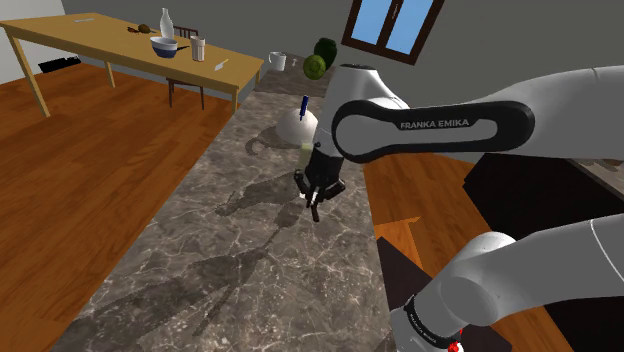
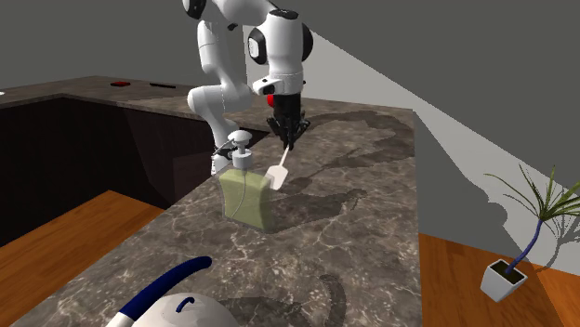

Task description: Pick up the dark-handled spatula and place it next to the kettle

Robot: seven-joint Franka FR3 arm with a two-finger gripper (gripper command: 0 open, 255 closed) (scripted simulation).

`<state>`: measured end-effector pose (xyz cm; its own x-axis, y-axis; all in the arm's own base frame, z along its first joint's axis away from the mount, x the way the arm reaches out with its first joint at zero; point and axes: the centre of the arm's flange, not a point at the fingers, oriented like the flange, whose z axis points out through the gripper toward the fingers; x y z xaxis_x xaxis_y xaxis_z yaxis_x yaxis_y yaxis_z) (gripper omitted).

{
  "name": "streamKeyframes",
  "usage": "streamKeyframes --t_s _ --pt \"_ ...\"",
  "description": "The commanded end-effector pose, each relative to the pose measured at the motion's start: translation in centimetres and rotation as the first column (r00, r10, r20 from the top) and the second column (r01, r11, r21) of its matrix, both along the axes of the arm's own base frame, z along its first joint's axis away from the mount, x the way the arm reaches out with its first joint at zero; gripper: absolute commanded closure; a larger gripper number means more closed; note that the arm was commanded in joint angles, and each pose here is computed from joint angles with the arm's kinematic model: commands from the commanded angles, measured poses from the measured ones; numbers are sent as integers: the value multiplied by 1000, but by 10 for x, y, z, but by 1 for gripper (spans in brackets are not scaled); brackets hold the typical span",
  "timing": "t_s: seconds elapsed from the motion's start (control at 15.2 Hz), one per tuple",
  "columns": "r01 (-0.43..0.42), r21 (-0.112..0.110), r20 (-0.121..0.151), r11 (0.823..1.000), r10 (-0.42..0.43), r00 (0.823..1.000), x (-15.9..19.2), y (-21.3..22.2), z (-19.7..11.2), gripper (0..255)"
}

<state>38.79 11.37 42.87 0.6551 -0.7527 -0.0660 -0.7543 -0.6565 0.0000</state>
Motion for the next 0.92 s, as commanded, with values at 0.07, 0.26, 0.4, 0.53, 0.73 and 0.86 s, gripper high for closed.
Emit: streamKeyframes --t_s 0.07,0.26,0.4,0.53,0.73,0.86 --pt "0 0 0 1000 0 1000 0 0 15 255" --pt "0 0 0 1000 0 1000 0 0 31 255" --pt "0 0 0 1000 0 1000 0 0 42 255" --pt "0 0 0 1000 0 1000 0 0 52 255" --pt "0 0 0 1000 0 1000 0 0 68 255" --pt "0 0 0 1000 0 1000 0 0 79 255"
